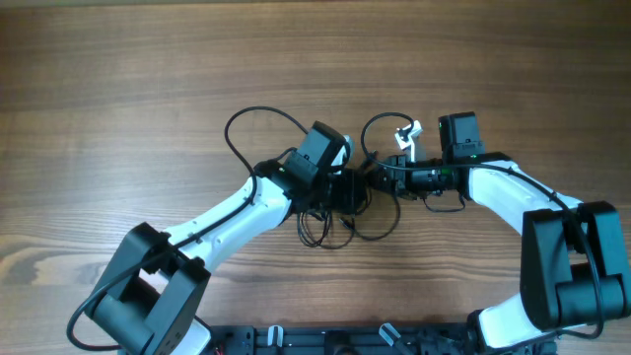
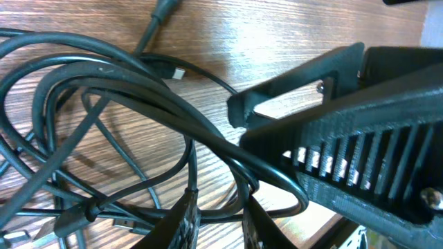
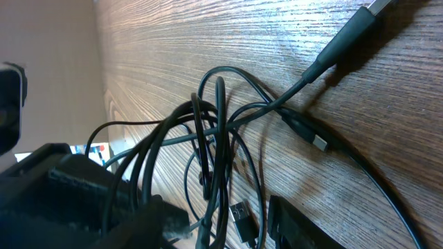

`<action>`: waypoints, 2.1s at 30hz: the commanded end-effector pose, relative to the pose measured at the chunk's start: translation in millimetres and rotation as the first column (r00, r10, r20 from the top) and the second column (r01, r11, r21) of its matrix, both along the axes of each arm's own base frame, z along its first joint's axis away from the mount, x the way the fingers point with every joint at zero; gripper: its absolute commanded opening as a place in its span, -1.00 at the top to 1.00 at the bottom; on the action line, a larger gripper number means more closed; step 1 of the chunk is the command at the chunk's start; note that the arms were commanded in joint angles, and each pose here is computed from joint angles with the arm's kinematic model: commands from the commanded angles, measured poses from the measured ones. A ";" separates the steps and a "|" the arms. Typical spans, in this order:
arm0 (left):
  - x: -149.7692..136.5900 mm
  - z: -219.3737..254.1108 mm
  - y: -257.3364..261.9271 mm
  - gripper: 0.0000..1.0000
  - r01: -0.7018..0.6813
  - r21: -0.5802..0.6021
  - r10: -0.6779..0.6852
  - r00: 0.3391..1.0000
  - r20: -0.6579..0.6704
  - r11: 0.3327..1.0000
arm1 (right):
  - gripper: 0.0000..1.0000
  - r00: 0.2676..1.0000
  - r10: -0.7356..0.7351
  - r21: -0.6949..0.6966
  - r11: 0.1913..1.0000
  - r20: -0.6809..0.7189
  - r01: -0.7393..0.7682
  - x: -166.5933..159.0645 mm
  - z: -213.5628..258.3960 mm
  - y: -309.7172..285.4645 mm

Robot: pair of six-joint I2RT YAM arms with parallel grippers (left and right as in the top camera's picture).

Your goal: Untangle cables

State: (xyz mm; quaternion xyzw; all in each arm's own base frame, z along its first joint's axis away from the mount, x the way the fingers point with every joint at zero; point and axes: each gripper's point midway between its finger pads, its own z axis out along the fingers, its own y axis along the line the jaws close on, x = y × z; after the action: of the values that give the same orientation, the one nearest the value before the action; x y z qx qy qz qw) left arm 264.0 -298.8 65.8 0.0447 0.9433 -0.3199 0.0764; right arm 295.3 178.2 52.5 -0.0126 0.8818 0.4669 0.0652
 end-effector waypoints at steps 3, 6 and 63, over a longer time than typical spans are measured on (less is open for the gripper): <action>-6.5 -0.5 0.2 0.03 0.069 -0.015 -0.069 0.998 -0.010 0.998 | -0.01 1.000 0.025 0.020 0.999 0.014 -0.025 0.0 0.8 3.8; -18.4 6.6 -8.5 -0.06 0.178 -0.077 -0.178 0.984 0.002 0.981 | -0.01 1.000 0.025 0.020 0.999 0.014 -0.025 0.0 0.8 3.8; 35.5 20.1 20.8 0.92 0.004 0.025 -0.008 0.982 0.189 1.000 | -0.08 1.000 0.002 0.124 0.992 0.014 -0.004 11.5 20.6 19.2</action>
State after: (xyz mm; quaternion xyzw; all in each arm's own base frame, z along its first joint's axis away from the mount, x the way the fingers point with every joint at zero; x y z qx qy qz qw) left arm 273.5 -299.5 67.8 0.1218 0.9339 -0.3117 0.1263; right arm 297.4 204.7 108.8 -0.0629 0.7932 0.6018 0.0687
